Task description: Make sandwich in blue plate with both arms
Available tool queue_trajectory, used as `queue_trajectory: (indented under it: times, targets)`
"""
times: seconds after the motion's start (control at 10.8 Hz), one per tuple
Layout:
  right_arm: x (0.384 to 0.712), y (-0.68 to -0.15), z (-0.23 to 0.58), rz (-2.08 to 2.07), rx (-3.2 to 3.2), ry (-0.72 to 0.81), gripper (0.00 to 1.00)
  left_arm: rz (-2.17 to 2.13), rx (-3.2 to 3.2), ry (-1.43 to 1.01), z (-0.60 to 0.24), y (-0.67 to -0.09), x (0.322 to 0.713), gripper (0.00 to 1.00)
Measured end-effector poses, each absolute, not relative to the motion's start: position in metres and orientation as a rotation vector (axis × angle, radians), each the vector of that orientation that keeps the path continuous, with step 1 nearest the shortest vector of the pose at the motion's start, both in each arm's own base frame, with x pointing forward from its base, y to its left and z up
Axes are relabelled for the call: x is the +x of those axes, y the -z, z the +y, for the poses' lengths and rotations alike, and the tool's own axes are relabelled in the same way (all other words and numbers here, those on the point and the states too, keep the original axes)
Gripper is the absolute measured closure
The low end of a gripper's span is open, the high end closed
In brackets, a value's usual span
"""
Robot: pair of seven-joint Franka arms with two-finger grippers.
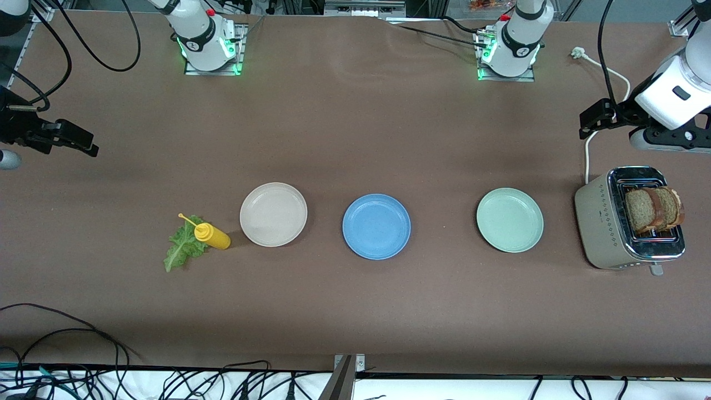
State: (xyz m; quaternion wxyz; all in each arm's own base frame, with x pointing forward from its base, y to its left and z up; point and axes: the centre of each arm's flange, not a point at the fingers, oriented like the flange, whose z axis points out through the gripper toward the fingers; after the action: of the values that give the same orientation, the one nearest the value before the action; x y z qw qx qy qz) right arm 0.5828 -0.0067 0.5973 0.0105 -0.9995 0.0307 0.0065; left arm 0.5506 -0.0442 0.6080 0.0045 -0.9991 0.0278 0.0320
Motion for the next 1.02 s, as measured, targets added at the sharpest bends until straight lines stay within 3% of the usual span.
queue_trajectory:
  times: [1.02]
  targets:
    - [0.581,-0.601,-0.004,0.089,-3.119,-0.012,0.0,0.132,-3.133,-0.116,-0.017,-0.602,0.555,0.0]
